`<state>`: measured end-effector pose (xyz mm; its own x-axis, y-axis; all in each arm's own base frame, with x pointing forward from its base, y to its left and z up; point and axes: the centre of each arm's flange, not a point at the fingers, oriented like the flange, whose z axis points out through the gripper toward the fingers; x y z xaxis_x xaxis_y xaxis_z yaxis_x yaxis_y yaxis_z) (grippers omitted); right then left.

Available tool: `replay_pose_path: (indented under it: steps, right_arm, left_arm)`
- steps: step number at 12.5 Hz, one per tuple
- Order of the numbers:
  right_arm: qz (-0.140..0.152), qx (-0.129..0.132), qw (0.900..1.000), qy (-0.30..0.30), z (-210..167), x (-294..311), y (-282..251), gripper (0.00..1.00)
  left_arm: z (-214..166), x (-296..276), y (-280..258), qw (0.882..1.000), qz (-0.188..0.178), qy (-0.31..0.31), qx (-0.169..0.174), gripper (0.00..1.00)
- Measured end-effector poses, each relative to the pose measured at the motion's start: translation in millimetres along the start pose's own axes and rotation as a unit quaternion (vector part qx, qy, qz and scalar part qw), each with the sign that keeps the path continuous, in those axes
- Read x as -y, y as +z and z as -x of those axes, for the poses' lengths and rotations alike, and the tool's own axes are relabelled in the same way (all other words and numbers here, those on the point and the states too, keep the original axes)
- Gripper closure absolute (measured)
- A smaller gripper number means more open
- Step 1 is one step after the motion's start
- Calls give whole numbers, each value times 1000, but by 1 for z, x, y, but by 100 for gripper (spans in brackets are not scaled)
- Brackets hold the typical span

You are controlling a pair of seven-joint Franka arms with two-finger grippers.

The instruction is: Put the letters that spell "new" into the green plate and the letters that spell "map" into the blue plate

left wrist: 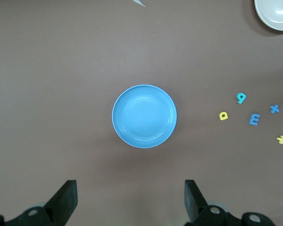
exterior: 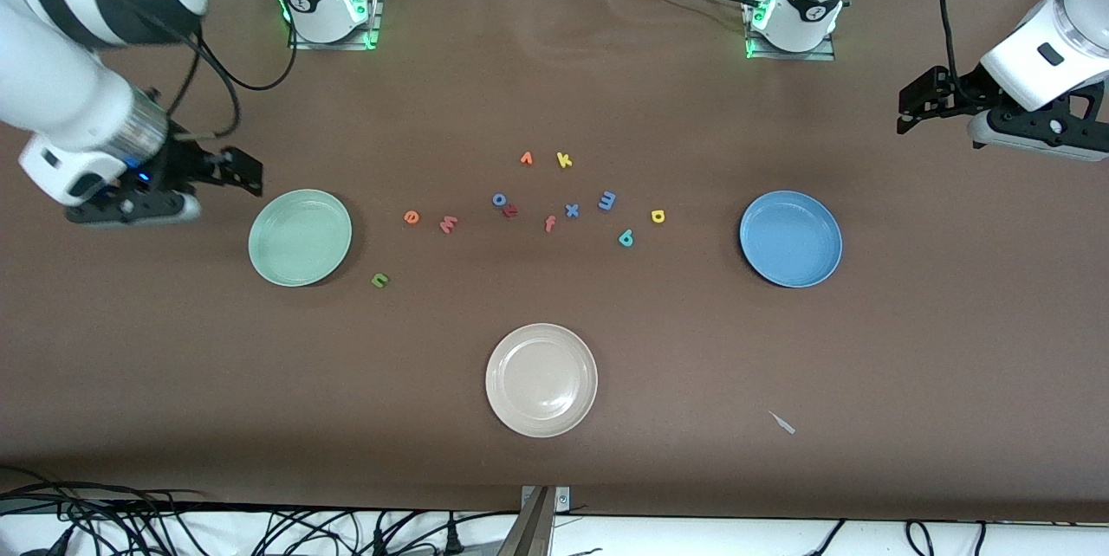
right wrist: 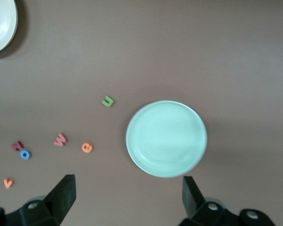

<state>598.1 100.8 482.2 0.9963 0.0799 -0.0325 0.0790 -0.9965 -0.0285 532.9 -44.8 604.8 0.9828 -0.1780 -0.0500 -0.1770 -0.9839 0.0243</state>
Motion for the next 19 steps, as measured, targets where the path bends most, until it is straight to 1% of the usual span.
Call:
replay_pose_path:
  steps: [4, 6, 7, 8, 10, 12, 14, 16, 18, 19]
  right_arm:
    - [5, -11, 1000, 27, -37, 44, 91, 0]
    - [9, -21, 999, 44, -49, 61, 135, 0]
    - [10, -23, 998, 52, -53, 65, 155, 0]
    - [13, -22, 998, 61, -56, 68, 176, 0]
    - [17, -21, 997, 76, -56, 66, 218, 0]
    - [15, -31, 996, 86, -46, 66, 251, 0]
    - [9, -35, 994, 101, -38, 76, 262, 0]
    - [1, -45, 993, 113, -37, 92, 259, 0]
    - [-2, -52, 992, 115, -35, 99, 264, 0]
    - [-1, -52, 992, 116, -35, 97, 269, 0]
  left_arm:
    - [0, 1, 0, 1000, 0, -1, 0, 0]
    - [-3, 2, 6, 1000, 1, -1, 7, 0]
    - [-8, 2, 18, 1000, 3, 0, 20, 0]
    - [-16, 1, 36, 999, 6, 2, 40, 0]
    - [-31, -16, 67, 997, 10, 19, 69, 0]
    - [-40, -48, 72, 996, 9, 47, 73, 0]
    - [-44, -80, 80, 994, 6, 72, 81, 0]
    - [-49, -107, 100, 990, 6, 96, 100, 0]
    - [-58, -135, 138, 985, 8, 119, 127, 0]
    - [-67, -146, 160, 983, 9, 128, 130, 0]
